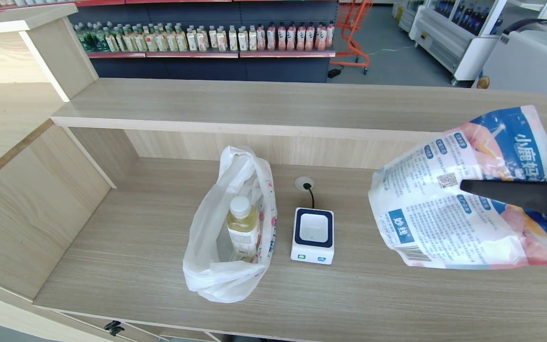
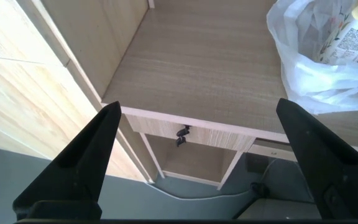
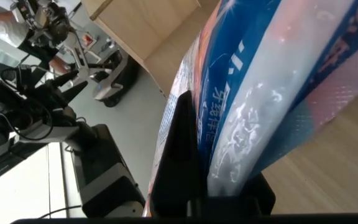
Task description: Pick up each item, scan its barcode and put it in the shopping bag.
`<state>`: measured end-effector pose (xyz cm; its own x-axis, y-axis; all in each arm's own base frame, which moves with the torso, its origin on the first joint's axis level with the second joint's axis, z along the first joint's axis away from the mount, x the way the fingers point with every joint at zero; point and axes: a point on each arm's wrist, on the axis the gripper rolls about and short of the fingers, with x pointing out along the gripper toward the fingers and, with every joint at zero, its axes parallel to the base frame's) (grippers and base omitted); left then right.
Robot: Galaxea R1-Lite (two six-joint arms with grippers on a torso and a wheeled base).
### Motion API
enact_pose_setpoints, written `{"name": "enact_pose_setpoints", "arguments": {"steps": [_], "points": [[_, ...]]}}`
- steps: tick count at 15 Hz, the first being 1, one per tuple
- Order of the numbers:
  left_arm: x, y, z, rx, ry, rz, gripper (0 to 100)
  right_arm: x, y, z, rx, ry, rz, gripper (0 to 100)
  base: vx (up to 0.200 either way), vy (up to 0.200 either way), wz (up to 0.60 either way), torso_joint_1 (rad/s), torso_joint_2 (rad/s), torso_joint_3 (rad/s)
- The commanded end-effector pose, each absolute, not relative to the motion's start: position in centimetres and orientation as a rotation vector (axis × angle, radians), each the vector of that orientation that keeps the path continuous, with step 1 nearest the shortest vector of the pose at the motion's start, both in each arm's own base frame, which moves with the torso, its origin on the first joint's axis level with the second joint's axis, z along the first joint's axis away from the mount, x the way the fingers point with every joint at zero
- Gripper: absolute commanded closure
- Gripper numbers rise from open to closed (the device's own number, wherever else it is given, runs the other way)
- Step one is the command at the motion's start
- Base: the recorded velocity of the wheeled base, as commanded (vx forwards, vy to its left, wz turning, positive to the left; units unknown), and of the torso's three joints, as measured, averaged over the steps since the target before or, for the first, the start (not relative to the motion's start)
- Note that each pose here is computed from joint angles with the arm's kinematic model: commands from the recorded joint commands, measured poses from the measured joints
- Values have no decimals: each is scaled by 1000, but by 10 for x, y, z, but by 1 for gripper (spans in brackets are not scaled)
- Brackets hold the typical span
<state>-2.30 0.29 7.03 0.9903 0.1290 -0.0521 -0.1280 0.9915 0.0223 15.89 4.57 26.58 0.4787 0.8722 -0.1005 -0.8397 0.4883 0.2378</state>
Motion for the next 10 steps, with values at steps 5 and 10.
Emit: {"name": "enact_pose_setpoints", "arguments": {"steps": [5, 10], "points": [[-23, 3, 70, 17, 53, 130, 0, 168, 47, 260, 186, 257, 1045, 100, 0, 0, 0, 0, 0, 0], [-23, 3, 70, 17, 53, 130, 0, 226, 49, 232, 212, 328, 955, 100, 0, 0, 0, 0, 0, 0]]}}
